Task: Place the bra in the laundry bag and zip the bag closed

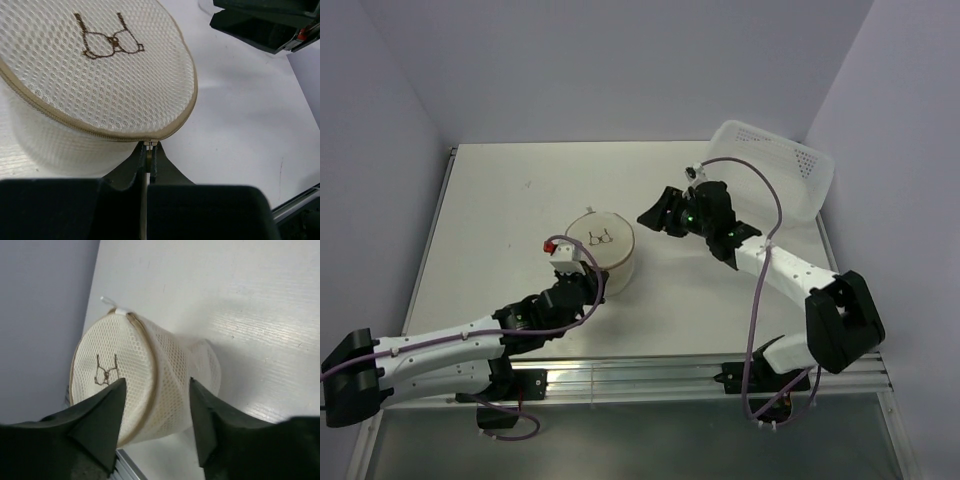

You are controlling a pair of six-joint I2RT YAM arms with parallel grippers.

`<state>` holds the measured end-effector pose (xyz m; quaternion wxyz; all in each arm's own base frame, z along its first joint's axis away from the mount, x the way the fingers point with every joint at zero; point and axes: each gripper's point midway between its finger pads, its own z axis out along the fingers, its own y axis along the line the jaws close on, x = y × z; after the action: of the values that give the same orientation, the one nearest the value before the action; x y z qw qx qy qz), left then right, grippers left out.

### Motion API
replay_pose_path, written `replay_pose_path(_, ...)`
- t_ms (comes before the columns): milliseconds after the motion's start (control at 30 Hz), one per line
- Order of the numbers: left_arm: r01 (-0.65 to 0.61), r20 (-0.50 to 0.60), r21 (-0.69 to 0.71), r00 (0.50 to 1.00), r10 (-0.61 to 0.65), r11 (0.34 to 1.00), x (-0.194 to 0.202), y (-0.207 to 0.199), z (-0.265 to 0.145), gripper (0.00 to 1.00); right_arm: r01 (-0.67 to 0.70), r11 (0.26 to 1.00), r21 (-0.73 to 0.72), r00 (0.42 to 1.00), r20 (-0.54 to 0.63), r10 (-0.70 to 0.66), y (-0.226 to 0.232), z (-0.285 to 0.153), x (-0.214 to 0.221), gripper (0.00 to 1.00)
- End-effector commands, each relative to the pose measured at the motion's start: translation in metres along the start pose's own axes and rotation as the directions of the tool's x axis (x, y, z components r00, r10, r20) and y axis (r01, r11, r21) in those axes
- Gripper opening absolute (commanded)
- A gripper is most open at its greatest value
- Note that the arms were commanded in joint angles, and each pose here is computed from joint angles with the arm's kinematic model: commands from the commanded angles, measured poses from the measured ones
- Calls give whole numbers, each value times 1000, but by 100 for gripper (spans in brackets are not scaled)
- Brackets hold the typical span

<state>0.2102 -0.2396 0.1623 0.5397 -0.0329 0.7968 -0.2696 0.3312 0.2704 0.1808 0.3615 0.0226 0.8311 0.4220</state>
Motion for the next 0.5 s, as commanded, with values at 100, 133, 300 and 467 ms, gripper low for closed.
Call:
replay_pose_path(100, 97, 4, 111, 995, -98, 989, -2, -41, 13, 0, -15, 999, -36, 995, 99, 18, 11, -37, 19, 65)
replay_pose_path(133, 95, -5, 111, 995, -95, 989, 2, -42, 16, 0, -17, 998, -62, 993, 116, 24, 19, -48, 24, 66)
replay_pose_path(300, 106, -17, 141, 994, -105, 984, 7, -49, 18, 0, -64, 983, -172, 996, 47, 73, 43, -56, 75, 68)
replay_pose_path(467, 104, -40, 158, 994, -99, 982, 12, -52, 17, 0, -53, 967, -251, 998, 16, 59, 69, -46, 75, 67)
